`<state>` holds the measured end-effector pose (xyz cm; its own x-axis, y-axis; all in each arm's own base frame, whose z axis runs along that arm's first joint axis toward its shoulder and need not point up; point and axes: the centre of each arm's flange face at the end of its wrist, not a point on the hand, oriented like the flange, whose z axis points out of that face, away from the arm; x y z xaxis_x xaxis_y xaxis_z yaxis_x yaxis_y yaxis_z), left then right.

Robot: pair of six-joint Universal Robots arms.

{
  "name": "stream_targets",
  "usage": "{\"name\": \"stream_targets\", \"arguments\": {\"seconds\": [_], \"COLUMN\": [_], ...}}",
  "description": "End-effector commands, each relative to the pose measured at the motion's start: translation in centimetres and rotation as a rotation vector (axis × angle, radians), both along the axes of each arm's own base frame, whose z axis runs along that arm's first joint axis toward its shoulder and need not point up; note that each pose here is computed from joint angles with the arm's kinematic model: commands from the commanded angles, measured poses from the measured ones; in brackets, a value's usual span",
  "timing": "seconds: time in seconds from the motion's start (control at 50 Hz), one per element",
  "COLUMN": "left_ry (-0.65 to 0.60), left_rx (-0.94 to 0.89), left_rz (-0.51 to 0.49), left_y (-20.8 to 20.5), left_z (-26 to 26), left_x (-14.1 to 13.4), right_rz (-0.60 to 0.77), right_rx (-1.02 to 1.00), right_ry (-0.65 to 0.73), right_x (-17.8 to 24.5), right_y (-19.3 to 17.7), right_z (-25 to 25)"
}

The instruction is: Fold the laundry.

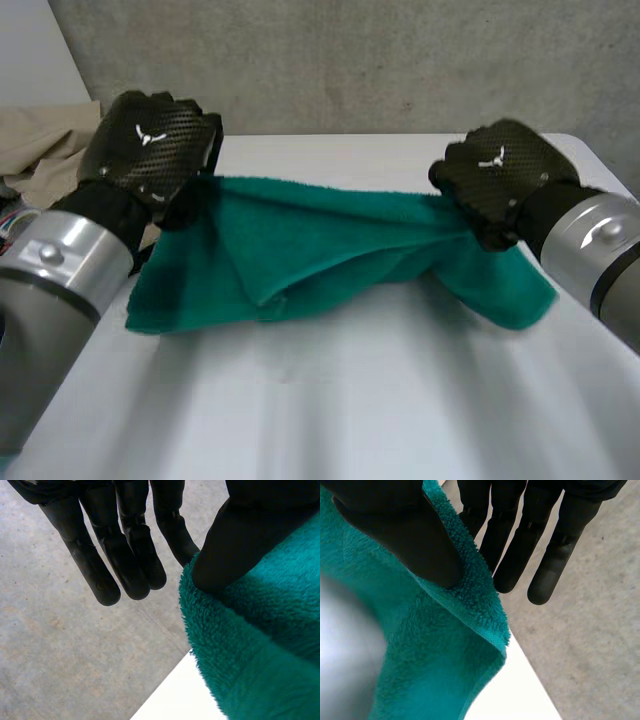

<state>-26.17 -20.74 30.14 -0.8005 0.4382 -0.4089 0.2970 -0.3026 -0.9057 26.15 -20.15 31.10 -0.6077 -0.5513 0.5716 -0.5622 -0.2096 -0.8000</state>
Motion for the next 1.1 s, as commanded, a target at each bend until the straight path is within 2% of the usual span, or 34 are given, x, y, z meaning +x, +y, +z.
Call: {"name": "stream_targets", "arguments": {"seconds": [0.02, 0.06, 0.16, 0.28, 0.34, 0.4, 0.46, 0.58, 0.7, 0.86, 1.02, 1.1], "left_ry": [-0.09, -0.108, -0.124, -0.107, -0.1, -0.086, -0.08, -0.043, 0.003, -0.049, -0.042, -0.08], "left_rx": [0.161, 0.203, 0.238, 0.204, 0.208, 0.188, 0.189, 0.239, 0.392, 0.514, 0.44, 0.405], "left_rz": [0.036, 0.051, 0.072, 0.077, 0.066, 0.068, 0.074, 0.068, 0.064, 0.077, 0.062, 0.058], "left_y": [-5.4, -6.8, -11.2, -13.5, -12.5, -10.2, -7.6, -4.0, -2.1, -0.9, -1.1, -2.2], "left_z": [-6.6, -8.5, -12.2, -11.9, -10.9, -8.2, -7.1, -7.4, -10.4, -14.5, -14.9, -16.2], "left_x": [-1.3, -1.4, -2.8, -3.6, -3.7, -3.0, -1.8, -0.4, 0.2, 0.7, 0.4, -0.1], "right_rz": [-0.006, 0.012, 0.047, 0.037, 0.016, -0.056, -0.184, -0.303, -0.377, -0.327, -0.305, -0.291], "right_rx": [0.183, 0.254, 0.283, 0.256, 0.277, 0.271, 0.303, 0.444, 0.595, 0.72, 0.705, 0.694], "right_ry": [-0.004, 0.006, -0.039, -0.07, -0.107, -0.198, -0.232, -0.215, -0.275, -0.351, -0.369, -0.363], "right_x": [2.3, 3.8, 6.7, 7.3, 7.0, 5.0, 1.1, -2.5, -3.6, -3.1, -2.7, -2.3], "right_y": [-3.7, -4.3, -5.1, -6.1, -5.9, -6.4, -7.6, -7.0, -5.4, -3.6, -3.7, -3.7], "right_z": [-5.2, -8.0, -11.1, -11.6, -11.3, -8.4, -7.6, -9.9, -12.6, -14.9, -16.2, -17.0]}}
